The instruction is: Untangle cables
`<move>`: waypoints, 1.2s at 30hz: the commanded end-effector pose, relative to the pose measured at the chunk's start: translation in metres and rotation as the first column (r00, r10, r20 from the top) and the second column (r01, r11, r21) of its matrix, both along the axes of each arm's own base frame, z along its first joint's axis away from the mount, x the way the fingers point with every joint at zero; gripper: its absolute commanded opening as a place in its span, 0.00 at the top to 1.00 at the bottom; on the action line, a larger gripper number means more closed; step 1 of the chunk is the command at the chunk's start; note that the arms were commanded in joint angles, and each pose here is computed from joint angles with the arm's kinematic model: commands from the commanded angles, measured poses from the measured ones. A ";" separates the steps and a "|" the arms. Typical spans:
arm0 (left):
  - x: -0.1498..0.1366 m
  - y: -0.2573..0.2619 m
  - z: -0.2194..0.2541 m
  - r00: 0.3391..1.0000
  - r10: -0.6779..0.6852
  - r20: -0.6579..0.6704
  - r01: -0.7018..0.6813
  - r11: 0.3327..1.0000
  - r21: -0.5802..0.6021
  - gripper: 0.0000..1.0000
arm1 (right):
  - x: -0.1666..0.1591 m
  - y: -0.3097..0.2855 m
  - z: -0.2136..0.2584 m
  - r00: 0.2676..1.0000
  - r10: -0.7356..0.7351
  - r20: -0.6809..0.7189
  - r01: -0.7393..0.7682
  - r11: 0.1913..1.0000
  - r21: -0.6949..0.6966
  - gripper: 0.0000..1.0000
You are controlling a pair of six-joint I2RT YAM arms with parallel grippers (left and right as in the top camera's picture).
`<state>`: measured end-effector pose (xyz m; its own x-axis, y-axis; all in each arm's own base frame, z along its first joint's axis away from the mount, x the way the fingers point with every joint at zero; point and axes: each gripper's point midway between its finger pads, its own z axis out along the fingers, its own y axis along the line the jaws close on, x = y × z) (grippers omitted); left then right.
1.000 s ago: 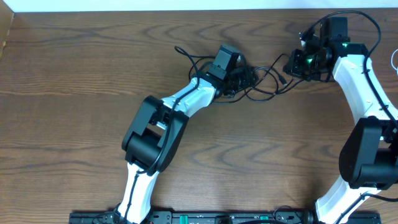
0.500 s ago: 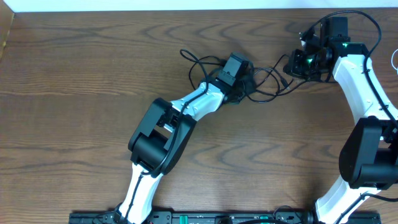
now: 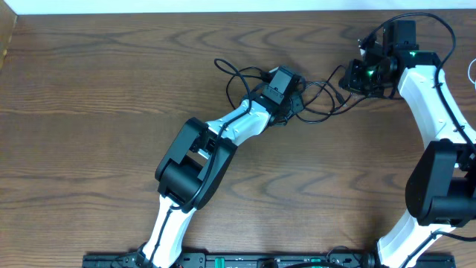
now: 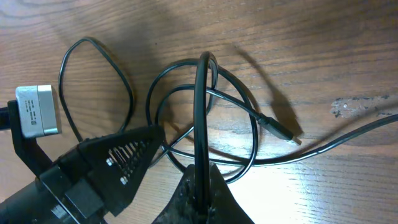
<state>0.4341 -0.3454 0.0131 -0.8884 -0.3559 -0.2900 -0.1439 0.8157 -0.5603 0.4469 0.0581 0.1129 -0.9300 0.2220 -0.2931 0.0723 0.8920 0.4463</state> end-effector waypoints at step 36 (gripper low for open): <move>-0.051 0.114 0.331 0.814 -0.170 0.555 0.177 0.983 0.040 0.93 | 0.005 -0.034 -0.012 0.998 -0.062 0.023 0.066 0.979 -0.193 0.99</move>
